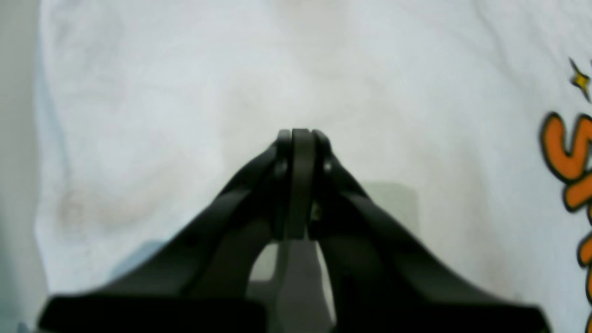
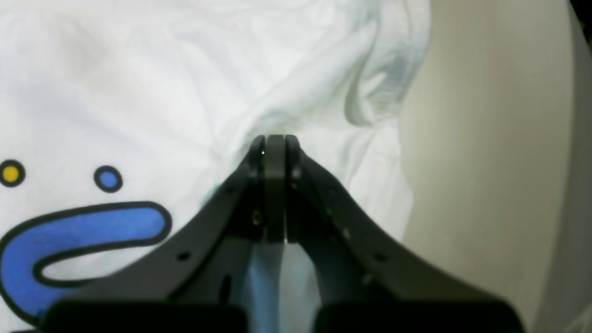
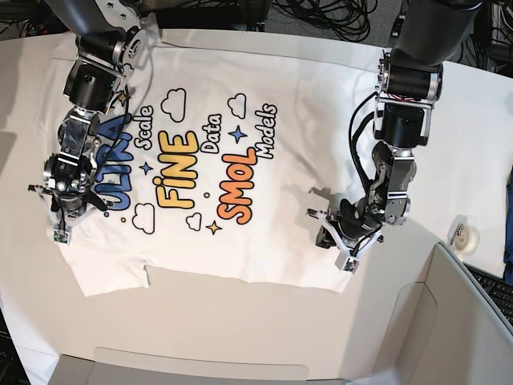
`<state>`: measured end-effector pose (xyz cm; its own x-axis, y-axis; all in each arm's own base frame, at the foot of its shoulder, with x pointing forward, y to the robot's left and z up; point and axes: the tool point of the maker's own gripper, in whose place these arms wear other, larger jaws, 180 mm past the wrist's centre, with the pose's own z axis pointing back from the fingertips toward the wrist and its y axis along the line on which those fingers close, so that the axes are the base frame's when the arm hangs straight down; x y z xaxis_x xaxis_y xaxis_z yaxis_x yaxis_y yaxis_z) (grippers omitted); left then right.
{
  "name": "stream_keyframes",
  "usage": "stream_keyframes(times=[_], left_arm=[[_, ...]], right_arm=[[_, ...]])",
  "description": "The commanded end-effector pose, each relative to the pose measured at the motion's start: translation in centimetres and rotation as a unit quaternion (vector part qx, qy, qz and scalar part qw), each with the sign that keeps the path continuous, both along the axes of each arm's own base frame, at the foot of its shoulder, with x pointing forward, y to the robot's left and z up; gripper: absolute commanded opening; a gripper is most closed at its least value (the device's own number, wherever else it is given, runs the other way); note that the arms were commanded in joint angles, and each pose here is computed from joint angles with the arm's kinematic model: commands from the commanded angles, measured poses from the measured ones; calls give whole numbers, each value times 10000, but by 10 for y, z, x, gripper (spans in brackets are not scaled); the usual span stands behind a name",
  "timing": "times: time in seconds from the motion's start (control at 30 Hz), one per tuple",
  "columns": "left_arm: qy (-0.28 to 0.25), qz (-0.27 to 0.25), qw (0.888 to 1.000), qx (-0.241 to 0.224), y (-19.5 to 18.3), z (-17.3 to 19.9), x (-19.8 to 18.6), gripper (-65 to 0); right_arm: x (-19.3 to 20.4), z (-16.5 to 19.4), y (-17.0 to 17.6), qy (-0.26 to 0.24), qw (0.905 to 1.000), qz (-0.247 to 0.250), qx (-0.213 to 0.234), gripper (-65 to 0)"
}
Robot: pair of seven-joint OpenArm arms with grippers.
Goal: Layout the t-shirt on the table in an organized manner, then fold the t-shirt properly
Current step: 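Lower both grippers onto the shirt hem corners and grasp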
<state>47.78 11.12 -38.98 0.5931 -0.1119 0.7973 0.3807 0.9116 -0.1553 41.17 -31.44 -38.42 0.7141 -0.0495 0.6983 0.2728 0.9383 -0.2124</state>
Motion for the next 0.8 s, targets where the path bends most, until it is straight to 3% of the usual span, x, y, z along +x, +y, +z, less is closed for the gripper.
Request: stream_keyframes(times=[0.0, 0.17, 0.77], left_arm=[[-345, 134, 9993, -12, 6, 23, 18, -650], [-467, 668, 9966, 148, 30, 33, 32, -650], [-782, 743, 9940, 192, 40, 67, 54, -650]], right_arm=[[12, 11, -2, -118, 9999, 51, 19, -650], [25, 15, 1, -205, 9997, 84, 85, -650], [26, 62, -67, -406, 9977, -237, -492, -650]])
